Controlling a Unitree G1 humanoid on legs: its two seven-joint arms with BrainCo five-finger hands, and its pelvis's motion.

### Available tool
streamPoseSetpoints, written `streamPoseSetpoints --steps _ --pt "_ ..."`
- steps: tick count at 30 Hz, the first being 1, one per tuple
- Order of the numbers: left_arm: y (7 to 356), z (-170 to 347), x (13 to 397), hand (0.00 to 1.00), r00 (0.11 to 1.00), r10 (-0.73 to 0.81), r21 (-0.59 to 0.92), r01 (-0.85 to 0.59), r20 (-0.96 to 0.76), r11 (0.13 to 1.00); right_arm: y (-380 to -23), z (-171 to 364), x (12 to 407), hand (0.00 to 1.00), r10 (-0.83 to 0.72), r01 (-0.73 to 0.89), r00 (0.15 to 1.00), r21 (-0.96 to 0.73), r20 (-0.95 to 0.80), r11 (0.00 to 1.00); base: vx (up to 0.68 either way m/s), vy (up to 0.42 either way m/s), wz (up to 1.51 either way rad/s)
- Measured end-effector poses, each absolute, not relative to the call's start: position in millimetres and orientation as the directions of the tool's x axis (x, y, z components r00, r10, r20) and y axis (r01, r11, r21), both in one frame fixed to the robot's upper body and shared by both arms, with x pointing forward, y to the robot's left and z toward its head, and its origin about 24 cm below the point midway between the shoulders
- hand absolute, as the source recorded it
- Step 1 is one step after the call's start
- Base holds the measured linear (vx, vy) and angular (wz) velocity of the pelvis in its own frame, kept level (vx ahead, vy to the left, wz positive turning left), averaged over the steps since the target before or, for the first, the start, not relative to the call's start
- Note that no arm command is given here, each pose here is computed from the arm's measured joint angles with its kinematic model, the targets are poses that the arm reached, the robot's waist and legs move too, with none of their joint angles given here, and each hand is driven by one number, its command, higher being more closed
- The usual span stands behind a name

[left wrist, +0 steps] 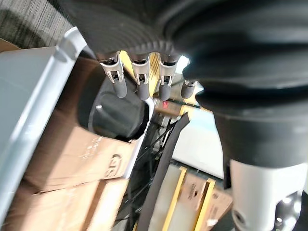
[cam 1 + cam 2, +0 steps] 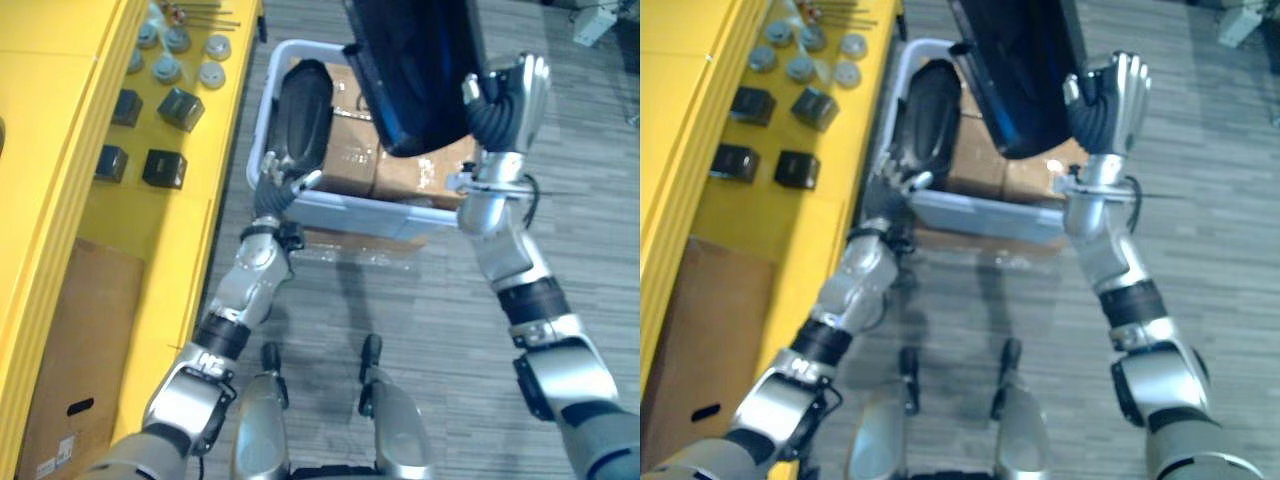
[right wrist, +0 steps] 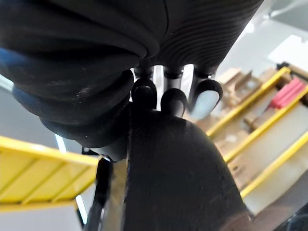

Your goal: Walk over and take plastic housings, then place them on the shelf

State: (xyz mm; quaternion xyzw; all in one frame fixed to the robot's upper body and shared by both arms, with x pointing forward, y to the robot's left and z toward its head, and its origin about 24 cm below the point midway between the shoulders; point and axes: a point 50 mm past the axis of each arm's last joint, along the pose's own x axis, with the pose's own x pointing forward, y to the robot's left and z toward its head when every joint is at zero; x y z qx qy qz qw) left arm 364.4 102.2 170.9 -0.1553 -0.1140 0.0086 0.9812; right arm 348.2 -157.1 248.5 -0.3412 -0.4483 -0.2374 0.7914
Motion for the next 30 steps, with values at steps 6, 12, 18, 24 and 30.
streamPoseSetpoints --steps 6,12,18,24,30 --pt "94 176 364 0.00 0.973 0.022 -0.354 0.063 0.229 0.933 -140 234 347 1.00 -0.015 0.632 0.511 -0.364 0.860 0.684 0.00 0.005 0.00" --pt "83 176 364 0.00 0.972 -0.078 -0.430 0.170 0.222 0.887 -126 227 346 1.00 0.031 0.598 0.520 -0.390 0.854 0.700 0.00 0.004 0.01" --pt "71 174 363 0.00 0.966 -0.167 -0.395 0.235 0.198 0.888 -114 220 345 1.00 0.092 0.557 0.541 -0.439 0.836 0.705 0.00 0.000 0.00" --pt "66 170 362 0.00 0.969 -0.183 -0.373 0.234 0.167 0.898 -110 219 344 1.00 0.119 0.538 0.541 -0.451 0.833 0.712 0.00 0.000 0.00" --pt "68 165 363 0.00 0.979 -0.151 -0.369 0.193 0.140 0.909 -98 217 341 1.00 0.160 0.494 0.534 -0.460 0.830 0.737 0.00 0.000 0.00"
